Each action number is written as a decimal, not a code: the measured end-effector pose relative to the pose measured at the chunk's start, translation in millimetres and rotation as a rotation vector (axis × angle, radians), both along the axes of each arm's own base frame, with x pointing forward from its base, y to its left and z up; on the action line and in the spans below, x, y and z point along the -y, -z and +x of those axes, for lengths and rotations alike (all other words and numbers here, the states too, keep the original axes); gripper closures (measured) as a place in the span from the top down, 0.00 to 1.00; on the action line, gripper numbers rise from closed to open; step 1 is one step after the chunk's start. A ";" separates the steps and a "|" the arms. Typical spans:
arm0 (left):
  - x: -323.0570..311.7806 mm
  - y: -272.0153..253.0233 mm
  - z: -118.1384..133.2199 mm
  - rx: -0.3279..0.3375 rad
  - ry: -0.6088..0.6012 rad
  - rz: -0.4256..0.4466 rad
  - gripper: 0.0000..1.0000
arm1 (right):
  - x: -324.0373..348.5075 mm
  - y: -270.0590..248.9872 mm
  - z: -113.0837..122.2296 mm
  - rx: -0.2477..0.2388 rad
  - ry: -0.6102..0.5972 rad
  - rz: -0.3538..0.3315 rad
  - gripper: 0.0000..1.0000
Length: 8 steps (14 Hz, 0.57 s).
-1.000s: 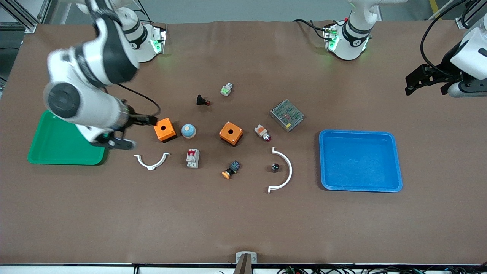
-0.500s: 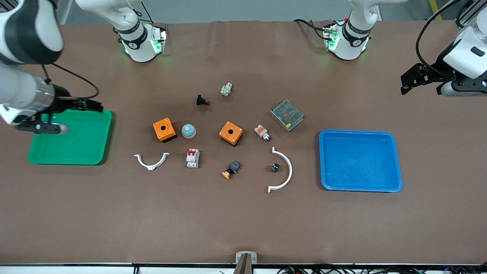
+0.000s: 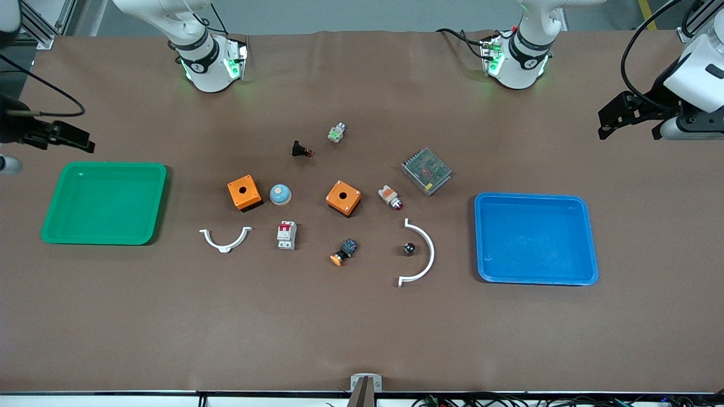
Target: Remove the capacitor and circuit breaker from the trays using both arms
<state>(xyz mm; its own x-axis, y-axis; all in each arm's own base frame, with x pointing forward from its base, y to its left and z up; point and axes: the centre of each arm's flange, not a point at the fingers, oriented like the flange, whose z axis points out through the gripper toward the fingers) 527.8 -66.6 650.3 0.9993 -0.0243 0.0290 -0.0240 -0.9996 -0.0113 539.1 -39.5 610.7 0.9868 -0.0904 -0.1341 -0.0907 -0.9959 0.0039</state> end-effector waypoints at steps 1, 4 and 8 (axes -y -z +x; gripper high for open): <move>-0.6 -1.1 -0.1 0.001 -0.001 0.000 1.00 | 1.5 -9.0 -0.4 0.015 0.003 -0.001 1.00; -0.9 -1.0 -0.1 -0.002 -0.002 0.000 1.00 | 12.0 -22.8 -0.2 0.048 0.022 -0.004 1.00; 0.1 -0.1 0.1 -0.004 0.000 0.000 1.00 | 16.9 -29.7 0.9 0.071 0.027 -0.006 1.00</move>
